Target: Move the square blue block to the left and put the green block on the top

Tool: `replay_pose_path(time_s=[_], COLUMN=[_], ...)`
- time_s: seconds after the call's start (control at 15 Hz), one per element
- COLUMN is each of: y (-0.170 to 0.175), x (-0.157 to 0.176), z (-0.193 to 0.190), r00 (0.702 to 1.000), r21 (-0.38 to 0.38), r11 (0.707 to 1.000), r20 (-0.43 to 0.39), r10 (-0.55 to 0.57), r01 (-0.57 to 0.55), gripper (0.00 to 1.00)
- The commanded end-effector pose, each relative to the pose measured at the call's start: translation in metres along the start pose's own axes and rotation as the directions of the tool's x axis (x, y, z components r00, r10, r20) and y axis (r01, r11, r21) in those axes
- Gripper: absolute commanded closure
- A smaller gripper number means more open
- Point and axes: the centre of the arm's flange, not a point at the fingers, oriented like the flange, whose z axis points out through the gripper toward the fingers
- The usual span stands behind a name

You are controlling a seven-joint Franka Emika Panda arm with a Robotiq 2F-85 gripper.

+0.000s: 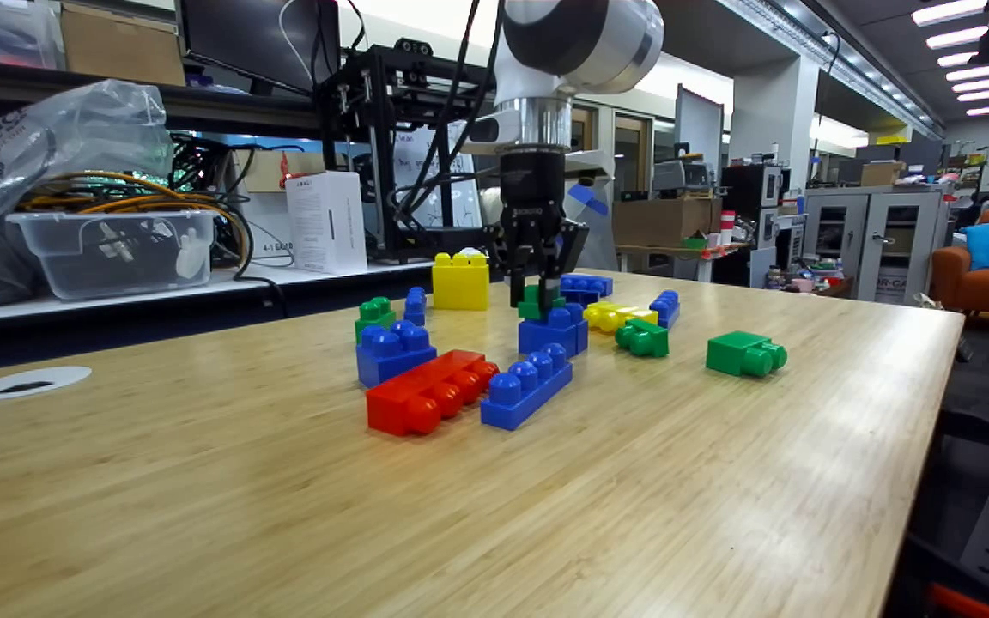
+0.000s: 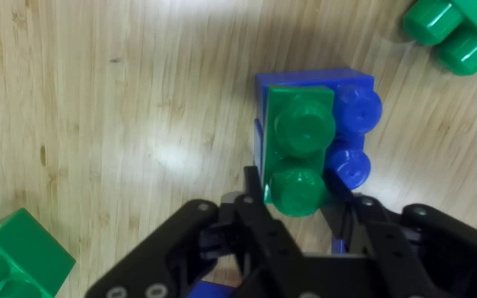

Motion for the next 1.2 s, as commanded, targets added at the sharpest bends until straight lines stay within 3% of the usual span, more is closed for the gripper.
replay_pose_path(time_s=[0.0, 0.2, 0.27, 1.13], y=[-0.001, -0.001, -0.001, 0.007], x=[-0.004, -0.003, -0.003, -0.003], z=[0.010, 0.012, 0.013, -0.019], r00=[1.000, 1.000, 1.000, 0.999], r21=[-0.004, 0.000, 0.001, -0.008], r11=[1.000, 1.000, 1.000, 0.999], r20=[-0.001, -0.002, -0.003, 0.028], r10=[-0.008, -0.008, -0.008, 0.047], r01=[0.008, 0.008, 0.008, -0.047], gripper=[0.27, 0.05, 0.01, 0.00])
